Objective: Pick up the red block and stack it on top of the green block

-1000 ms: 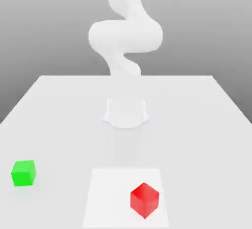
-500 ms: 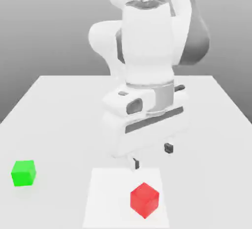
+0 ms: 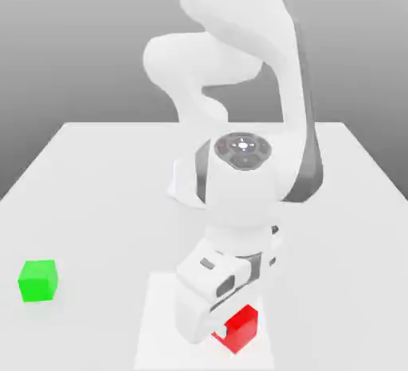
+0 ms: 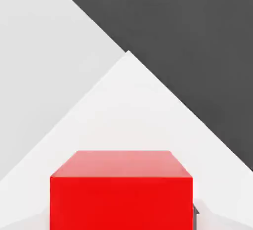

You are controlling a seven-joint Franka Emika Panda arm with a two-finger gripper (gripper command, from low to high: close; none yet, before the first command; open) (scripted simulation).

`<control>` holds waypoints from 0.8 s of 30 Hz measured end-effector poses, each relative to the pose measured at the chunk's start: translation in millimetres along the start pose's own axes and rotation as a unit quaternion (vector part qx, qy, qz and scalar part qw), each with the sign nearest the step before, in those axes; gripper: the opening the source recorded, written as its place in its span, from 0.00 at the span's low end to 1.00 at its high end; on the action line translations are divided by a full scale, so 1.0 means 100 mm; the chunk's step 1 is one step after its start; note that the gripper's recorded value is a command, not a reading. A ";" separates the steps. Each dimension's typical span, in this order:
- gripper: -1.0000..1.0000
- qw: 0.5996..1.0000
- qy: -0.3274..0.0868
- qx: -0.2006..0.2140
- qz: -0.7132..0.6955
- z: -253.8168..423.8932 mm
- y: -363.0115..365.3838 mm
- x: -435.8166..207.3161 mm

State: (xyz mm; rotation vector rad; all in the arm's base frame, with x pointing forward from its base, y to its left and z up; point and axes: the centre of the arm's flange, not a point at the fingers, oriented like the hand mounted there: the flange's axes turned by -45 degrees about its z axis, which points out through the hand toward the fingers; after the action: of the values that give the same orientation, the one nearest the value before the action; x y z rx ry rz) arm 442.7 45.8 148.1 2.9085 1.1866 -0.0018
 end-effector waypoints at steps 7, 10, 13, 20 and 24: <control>0.00 1.000 0.000 0.000 0.021 -0.62 0.22 -0.20; 0.00 0.998 -0.001 -0.001 0.068 -0.72 0.66 -0.66; 0.00 0.992 -0.001 -0.002 0.124 -0.79 1.07 -1.26; 0.00 0.969 0.000 0.000 0.248 -0.94 1.61 -2.83; 0.00 0.964 0.001 0.000 0.264 -0.76 1.66 -3.13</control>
State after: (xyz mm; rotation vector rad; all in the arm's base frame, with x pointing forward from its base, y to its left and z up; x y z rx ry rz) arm 335.1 -292.2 224.9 3.1199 0.3758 0.0024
